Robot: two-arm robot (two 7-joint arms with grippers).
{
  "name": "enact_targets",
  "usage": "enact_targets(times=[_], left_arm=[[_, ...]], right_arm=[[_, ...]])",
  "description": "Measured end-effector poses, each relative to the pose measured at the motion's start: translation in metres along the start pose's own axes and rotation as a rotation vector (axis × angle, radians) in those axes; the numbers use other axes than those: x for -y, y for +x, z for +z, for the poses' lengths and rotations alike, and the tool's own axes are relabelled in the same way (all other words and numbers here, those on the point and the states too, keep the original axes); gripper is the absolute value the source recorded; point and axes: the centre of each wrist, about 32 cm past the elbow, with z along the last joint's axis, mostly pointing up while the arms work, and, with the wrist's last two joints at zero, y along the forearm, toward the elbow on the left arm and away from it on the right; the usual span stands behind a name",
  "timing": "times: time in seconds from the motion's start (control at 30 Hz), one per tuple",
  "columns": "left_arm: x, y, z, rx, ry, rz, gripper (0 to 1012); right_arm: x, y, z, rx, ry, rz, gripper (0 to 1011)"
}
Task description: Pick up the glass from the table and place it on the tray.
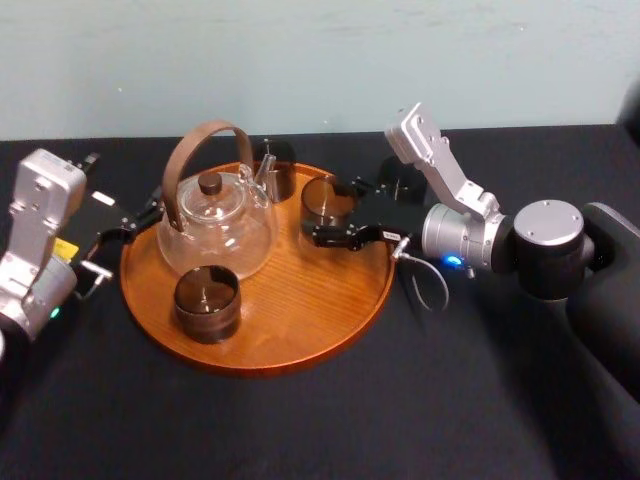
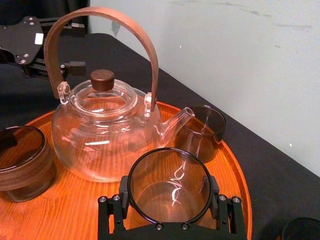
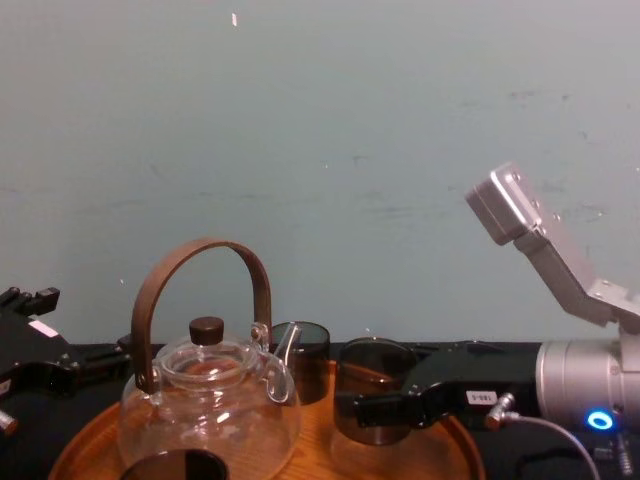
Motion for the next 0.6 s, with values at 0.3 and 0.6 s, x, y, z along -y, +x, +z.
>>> enact_targets(times=[0.3, 0.6], left_arm=[[0.0000, 0.0000, 0.0000, 0.000, 0.000, 0.000, 1001], [0.0000, 0.0000, 0.0000, 0.000, 0.000, 0.000, 1001]], right_arm=[[-0.0037, 0.0017, -0.0056, -0.009, -0.006, -0.003, 906], [-0.0042, 0.0023, -0.0085, -0.013, -0.011, -0.004, 906]])
